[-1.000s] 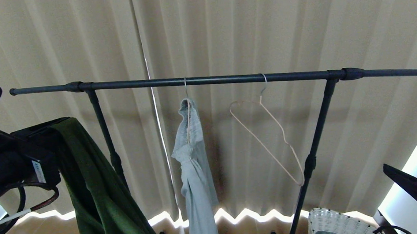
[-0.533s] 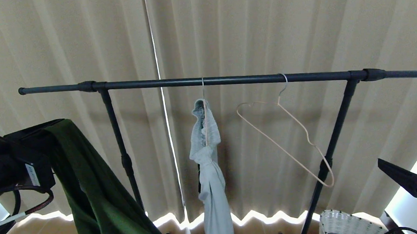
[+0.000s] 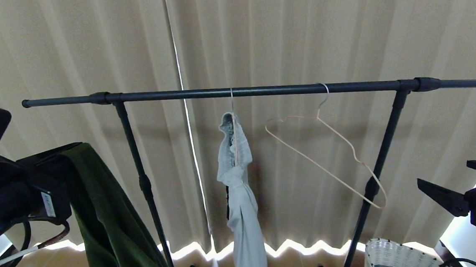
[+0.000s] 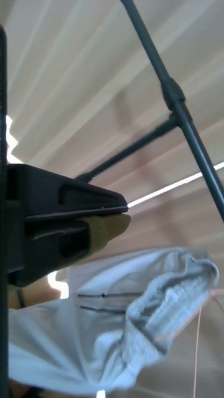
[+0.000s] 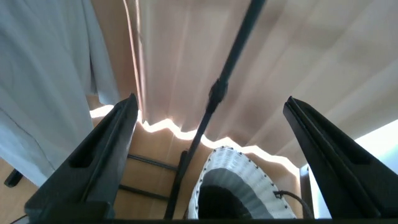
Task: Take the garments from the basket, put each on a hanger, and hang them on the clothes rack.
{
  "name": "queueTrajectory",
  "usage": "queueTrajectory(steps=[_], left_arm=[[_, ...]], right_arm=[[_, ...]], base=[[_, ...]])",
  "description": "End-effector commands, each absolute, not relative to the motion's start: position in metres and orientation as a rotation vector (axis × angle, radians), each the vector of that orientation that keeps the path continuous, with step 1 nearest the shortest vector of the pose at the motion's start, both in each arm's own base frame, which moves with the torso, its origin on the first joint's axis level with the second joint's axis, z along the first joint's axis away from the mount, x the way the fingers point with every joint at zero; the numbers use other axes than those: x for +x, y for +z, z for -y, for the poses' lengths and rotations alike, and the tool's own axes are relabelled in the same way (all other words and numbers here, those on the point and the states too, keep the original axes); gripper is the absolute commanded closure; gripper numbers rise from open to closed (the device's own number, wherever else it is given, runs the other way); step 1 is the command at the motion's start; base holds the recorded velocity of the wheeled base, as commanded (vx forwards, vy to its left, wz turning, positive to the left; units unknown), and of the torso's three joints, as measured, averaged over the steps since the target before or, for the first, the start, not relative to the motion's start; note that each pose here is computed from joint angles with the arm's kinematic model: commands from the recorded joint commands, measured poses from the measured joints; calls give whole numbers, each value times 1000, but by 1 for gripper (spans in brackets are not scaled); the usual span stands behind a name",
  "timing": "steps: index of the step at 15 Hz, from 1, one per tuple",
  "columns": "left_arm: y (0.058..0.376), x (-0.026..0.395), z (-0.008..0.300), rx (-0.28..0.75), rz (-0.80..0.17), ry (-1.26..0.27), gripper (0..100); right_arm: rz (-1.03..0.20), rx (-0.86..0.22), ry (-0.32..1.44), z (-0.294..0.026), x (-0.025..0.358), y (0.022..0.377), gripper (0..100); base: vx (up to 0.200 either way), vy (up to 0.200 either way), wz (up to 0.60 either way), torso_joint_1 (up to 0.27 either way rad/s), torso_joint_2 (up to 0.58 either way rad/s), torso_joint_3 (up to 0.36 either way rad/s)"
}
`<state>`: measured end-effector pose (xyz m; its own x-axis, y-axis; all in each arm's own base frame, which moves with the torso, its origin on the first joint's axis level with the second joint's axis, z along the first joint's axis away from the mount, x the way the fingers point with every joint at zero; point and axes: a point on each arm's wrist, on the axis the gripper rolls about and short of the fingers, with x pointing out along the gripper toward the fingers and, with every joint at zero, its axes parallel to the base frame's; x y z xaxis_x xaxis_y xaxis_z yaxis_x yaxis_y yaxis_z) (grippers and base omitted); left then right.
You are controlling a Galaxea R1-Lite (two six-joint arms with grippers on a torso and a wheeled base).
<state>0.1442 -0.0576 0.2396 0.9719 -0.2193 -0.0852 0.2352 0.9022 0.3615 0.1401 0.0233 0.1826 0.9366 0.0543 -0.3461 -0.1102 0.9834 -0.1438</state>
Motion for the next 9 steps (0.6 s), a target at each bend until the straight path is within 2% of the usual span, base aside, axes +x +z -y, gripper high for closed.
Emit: queueTrajectory(steps=[1, 2, 8, 9], left_arm=[[240, 148, 58, 378, -50, -227, 100], [239, 149, 57, 377, -54, -223, 100], [236, 149, 57, 370, -67, -224, 100], [236, 149, 57, 376, -66, -224, 100]], right_arm=[[-356, -165, 85, -24, 145, 184, 0], [-369, -167, 86, -24, 145, 184, 0], [-392, -179, 127, -31, 146, 184, 0], [-402, -182, 133, -32, 147, 185, 0]], base=[[0, 0, 0, 0, 0, 0], [0, 0, 0, 0, 0, 0], [200, 0, 0, -2, 3, 6], [0, 0, 0, 0, 0, 0]])
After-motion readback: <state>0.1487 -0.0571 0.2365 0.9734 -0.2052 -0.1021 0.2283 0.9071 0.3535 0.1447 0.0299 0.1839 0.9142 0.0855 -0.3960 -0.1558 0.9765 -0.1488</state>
